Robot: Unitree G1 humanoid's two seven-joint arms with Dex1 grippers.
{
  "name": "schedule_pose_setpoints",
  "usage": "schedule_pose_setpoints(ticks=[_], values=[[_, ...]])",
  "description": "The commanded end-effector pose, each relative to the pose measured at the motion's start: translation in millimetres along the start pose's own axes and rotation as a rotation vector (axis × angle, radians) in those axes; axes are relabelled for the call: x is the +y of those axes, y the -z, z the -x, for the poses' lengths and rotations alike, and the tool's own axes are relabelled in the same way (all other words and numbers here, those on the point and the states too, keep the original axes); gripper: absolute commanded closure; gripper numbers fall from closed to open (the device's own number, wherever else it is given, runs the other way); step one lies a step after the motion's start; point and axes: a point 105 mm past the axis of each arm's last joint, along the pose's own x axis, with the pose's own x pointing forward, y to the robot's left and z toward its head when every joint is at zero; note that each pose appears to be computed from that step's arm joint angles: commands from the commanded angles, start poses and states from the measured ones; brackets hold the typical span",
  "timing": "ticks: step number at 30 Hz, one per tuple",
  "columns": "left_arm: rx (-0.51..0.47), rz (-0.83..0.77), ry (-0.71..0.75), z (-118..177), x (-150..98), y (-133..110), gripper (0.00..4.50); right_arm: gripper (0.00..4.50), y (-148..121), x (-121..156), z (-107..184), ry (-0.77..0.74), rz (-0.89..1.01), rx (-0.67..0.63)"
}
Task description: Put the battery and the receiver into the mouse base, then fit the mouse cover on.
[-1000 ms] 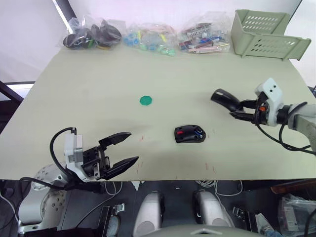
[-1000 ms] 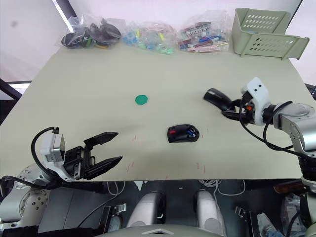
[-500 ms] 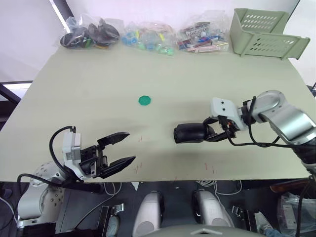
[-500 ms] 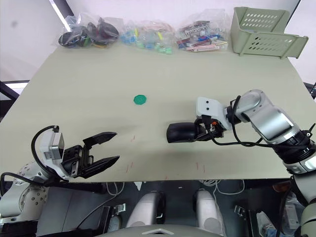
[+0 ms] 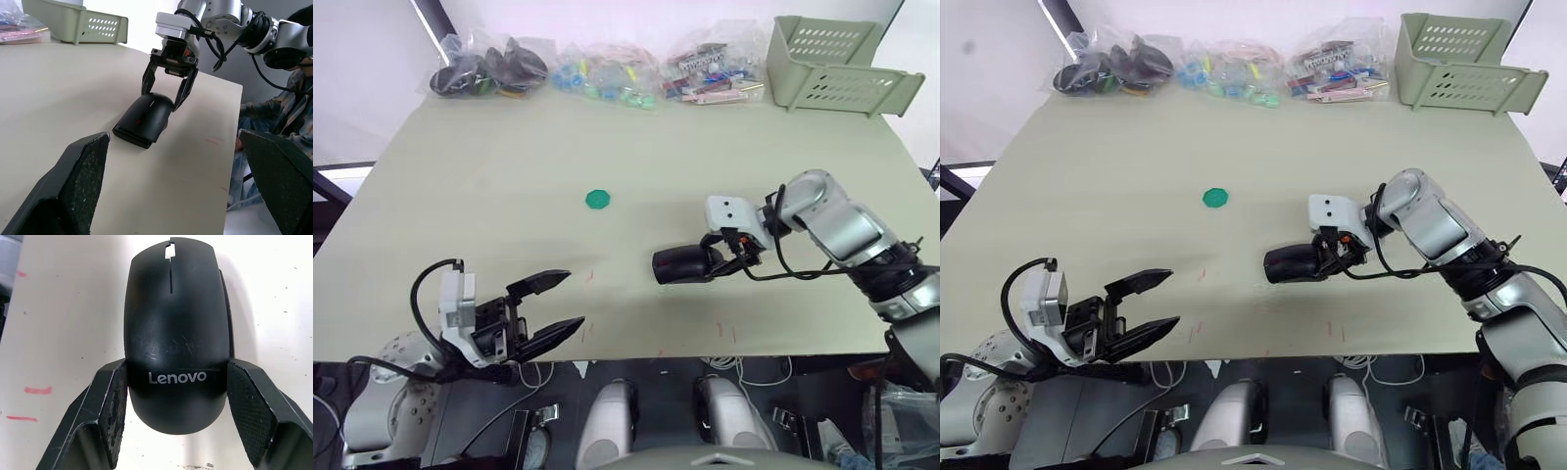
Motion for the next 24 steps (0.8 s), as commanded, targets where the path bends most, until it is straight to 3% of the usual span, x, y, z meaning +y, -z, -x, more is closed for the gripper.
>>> schedule_pose_setpoints(ticks=[1,24], values=[[-0.023,-0.032,-0.003,0.1,-3.7,-8.8,0.0,1.72,-11.6,-4.5,4.4,0.007,0.028,0.007],[-0.016,-0.031,0.002,-2.1,-1.8,-8.2,0.0,1.72,1.0,-3.1,7.3,0.021,-0.046,0.063]])
